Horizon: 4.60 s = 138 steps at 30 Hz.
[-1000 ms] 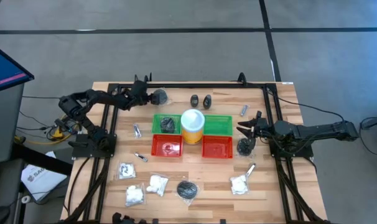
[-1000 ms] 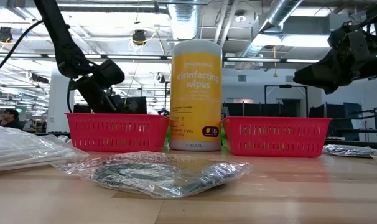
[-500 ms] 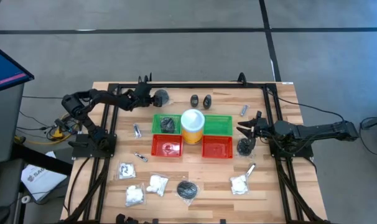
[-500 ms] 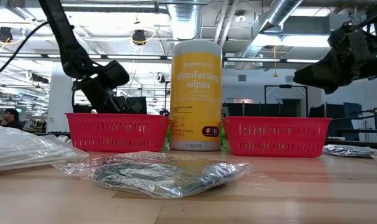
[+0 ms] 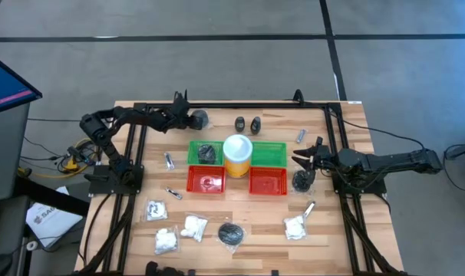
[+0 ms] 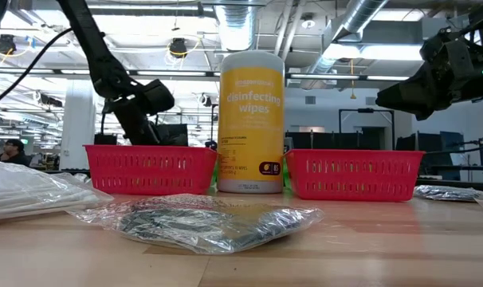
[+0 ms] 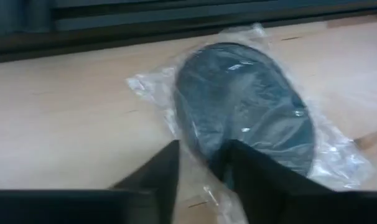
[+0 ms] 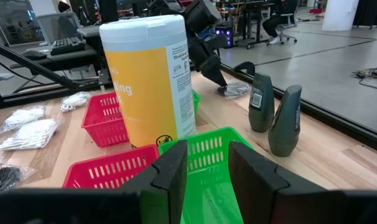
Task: Pick & Place Travel size toiletries
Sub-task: Put the top left hairbrush into the left green basket, then put the nail cutter into the left red basket
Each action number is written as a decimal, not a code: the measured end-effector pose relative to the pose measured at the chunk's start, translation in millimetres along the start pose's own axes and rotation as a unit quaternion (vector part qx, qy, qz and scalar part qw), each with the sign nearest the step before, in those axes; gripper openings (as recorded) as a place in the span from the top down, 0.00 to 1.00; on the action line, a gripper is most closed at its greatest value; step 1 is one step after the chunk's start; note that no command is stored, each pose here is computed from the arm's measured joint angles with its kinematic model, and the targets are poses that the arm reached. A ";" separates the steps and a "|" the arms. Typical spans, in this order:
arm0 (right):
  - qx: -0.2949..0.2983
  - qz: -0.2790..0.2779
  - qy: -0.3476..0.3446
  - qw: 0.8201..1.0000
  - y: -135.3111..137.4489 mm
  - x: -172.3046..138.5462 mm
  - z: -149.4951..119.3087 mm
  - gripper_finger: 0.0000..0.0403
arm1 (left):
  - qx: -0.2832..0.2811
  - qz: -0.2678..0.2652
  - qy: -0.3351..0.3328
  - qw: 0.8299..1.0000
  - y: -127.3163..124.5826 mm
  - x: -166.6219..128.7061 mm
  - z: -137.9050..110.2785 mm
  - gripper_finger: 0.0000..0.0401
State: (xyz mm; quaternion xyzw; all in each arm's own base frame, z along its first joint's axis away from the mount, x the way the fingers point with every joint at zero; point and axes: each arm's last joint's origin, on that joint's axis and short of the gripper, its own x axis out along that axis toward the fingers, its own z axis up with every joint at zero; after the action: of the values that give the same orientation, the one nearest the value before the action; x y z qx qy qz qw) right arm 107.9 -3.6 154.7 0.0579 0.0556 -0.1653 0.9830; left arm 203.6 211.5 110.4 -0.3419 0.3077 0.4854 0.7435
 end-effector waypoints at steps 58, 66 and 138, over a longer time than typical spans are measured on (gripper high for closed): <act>0.000 0.000 0.000 1.000 0.0 0.0 -0.1 0.73 | 0.209 -0.159 -0.070 0.962 -76.4 -130.9 -53.2 1.00; 0.000 0.000 0.000 1.000 0.0 0.0 0.1 0.73 | 0.216 -0.167 -0.054 0.960 -78.8 -131.1 -72.7 1.00; 0.004 0.001 0.000 1.000 0.2 -0.1 0.0 0.73 | 0.045 0.068 0.103 0.991 -18.7 -151.0 -115.3 0.64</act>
State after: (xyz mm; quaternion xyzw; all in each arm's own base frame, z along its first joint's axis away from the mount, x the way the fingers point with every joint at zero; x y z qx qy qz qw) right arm 107.9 -3.4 154.7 0.0618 0.0552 -0.1646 0.9829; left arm 155.3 35.7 167.0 -0.3347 0.4263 0.4829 0.6878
